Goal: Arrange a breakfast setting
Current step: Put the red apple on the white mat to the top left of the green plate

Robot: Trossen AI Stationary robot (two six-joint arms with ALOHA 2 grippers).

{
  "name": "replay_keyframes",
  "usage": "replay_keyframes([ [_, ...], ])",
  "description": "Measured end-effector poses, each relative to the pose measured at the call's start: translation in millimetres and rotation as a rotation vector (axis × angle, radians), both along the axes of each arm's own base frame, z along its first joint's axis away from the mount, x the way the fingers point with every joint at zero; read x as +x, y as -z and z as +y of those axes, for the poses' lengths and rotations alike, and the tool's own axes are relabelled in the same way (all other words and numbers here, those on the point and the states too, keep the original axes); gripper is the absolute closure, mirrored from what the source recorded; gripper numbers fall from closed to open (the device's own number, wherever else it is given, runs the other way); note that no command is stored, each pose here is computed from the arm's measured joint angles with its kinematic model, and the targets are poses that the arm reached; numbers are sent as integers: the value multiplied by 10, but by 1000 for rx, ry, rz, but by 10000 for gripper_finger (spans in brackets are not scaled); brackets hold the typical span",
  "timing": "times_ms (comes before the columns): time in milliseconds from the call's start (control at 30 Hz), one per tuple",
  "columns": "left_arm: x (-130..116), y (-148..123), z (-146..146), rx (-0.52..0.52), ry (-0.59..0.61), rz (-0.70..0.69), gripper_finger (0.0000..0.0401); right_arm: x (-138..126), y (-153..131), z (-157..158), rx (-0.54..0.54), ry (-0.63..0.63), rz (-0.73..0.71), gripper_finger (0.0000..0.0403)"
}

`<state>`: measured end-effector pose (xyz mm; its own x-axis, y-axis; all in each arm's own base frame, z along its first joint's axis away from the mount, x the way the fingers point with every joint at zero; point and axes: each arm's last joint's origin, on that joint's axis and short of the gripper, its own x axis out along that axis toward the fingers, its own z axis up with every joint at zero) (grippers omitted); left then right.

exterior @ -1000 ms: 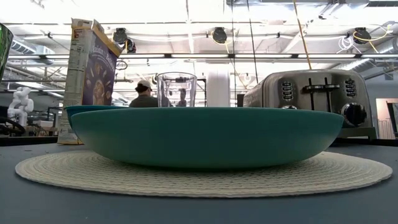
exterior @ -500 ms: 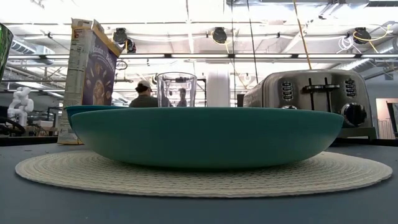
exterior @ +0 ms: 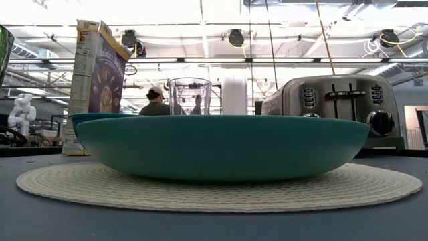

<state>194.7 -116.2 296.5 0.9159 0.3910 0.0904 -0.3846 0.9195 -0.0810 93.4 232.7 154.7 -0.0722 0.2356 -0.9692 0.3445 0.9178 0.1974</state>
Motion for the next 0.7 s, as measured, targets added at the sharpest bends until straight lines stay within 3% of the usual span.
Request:
replay_keyframes([
  [367,0,0,0,-3,0,-1,9,22,-18,18,37,-5,-4,155],
  [700,0,0,1,-2,0,-1,9,103,-255,-128,132,0,8,157],
])
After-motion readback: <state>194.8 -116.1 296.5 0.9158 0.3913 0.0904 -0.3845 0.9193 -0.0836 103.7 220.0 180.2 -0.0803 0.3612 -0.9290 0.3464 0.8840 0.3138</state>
